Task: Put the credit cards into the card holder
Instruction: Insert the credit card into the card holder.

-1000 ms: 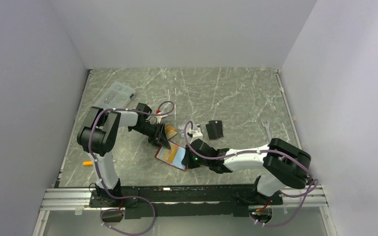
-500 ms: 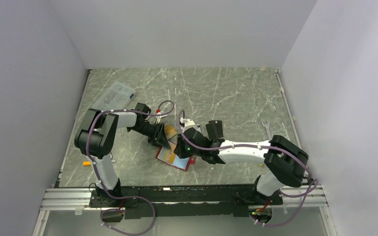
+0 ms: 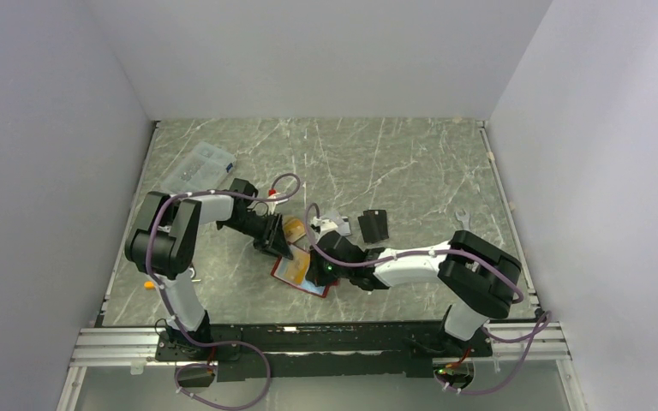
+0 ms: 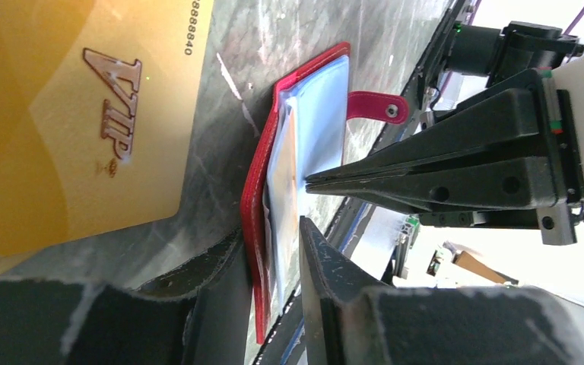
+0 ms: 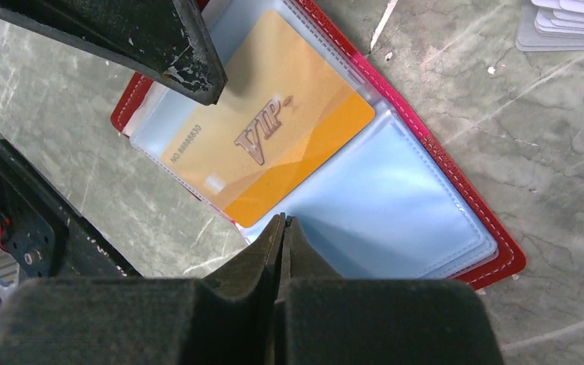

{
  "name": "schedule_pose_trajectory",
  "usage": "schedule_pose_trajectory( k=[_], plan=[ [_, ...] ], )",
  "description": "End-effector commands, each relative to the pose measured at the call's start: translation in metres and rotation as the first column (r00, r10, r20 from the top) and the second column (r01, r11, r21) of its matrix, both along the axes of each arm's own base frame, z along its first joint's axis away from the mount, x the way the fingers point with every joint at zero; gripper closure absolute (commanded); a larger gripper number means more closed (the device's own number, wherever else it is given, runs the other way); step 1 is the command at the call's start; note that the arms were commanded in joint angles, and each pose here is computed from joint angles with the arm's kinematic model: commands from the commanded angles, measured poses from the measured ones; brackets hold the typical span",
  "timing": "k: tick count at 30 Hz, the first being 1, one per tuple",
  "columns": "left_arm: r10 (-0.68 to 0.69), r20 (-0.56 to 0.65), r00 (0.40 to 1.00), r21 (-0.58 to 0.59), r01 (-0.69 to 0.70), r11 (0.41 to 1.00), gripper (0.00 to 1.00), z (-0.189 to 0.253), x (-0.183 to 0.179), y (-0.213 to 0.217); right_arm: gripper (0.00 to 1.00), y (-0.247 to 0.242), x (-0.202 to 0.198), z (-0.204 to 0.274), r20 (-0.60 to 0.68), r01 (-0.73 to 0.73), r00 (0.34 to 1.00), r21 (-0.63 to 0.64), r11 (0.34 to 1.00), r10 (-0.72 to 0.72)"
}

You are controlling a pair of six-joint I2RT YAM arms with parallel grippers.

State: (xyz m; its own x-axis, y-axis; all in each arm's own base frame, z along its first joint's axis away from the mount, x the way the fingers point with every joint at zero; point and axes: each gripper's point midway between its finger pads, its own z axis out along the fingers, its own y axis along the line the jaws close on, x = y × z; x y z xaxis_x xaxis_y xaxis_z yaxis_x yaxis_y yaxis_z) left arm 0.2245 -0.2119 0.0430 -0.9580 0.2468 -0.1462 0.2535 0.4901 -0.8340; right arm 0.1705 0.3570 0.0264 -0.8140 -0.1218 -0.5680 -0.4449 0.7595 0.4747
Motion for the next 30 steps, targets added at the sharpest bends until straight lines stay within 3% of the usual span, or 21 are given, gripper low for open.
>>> schedule_pose_trajectory(
  k=[1,9,17,30],
  plan=[
    [-0.025,0.074,0.997,0.015,0.024,1.0,0.69,0.003,0.0,0.006,1.0,0.007,0.002,0.012,0.019,-0.005,1.0,0.058,0.998,0.004],
    [-0.032,0.087,0.996,0.013,0.031,0.999,0.71,0.006,-0.001,0.008,1.0,0.012,0.001,0.01,0.01,-0.029,1.0,0.045,0.999,0.029],
    [-0.047,0.139,0.989,0.05,0.041,0.998,0.85,0.007,0.0,0.016,1.0,0.022,0.002,0.009,0.005,-0.063,0.998,0.018,0.998,0.063],
    [-0.04,0.116,0.992,0.115,0.026,0.993,0.8,-0.009,0.002,0.023,1.0,0.031,0.002,-0.002,-0.014,-0.091,0.996,0.007,0.996,0.091]
  ],
)
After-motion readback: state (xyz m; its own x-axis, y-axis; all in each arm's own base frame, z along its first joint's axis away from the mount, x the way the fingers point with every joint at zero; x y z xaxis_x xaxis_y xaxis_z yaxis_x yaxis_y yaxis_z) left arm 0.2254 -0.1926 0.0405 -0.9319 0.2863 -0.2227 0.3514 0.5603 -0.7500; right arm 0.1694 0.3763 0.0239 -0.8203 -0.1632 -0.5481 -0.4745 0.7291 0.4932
